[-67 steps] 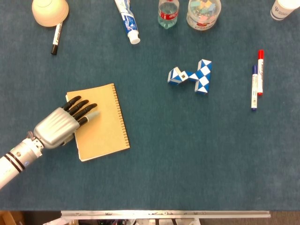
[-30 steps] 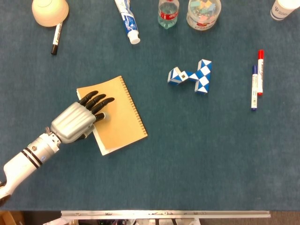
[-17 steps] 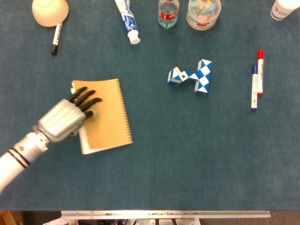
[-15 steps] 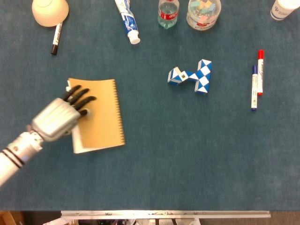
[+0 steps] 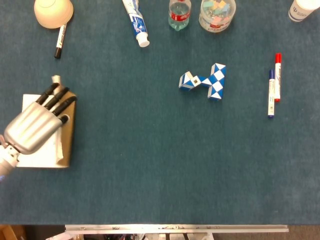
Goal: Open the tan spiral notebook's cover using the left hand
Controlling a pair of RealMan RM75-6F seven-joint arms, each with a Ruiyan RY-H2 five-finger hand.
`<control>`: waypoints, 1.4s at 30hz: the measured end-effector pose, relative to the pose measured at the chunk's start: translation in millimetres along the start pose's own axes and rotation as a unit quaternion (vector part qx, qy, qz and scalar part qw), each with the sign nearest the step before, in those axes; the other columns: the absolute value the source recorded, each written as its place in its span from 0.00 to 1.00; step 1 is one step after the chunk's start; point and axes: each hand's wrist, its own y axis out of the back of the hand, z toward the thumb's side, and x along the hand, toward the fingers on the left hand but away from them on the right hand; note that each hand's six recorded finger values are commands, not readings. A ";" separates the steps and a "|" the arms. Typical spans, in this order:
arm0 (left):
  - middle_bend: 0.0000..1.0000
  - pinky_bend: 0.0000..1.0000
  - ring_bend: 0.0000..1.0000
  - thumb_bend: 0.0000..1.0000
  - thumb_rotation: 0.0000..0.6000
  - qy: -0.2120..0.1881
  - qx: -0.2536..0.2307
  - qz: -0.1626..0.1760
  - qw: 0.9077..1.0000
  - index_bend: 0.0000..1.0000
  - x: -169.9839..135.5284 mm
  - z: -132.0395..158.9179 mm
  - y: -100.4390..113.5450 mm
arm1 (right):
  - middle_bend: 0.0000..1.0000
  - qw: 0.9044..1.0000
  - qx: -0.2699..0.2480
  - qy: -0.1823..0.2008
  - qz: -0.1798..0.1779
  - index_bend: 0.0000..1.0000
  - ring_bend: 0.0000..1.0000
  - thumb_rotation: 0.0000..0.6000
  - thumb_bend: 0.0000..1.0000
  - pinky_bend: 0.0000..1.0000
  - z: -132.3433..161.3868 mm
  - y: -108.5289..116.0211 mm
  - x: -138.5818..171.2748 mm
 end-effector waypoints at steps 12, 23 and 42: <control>0.12 0.03 0.00 0.59 1.00 -0.052 0.062 -0.022 0.996 0.54 32.1 65.2 10.2 | 0.28 1.000 -0.004 -0.011 -0.003 0.34 0.21 1.00 0.40 0.31 -10.7 1.8 5.2; 0.05 0.03 0.00 0.59 1.00 -0.069 0.004 -0.046 0.997 0.00 54.3 114.8 12.8 | 0.28 1.000 -0.007 -0.018 -0.006 0.34 0.21 1.00 0.40 0.31 -17.9 3.6 8.4; 0.03 0.03 0.00 0.50 1.00 0.086 -0.156 0.011 0.984 0.00 42.6 70.8 19.4 | 0.28 1.000 0.009 -0.015 0.021 0.34 0.21 1.00 0.40 0.31 -12.7 0.1 1.1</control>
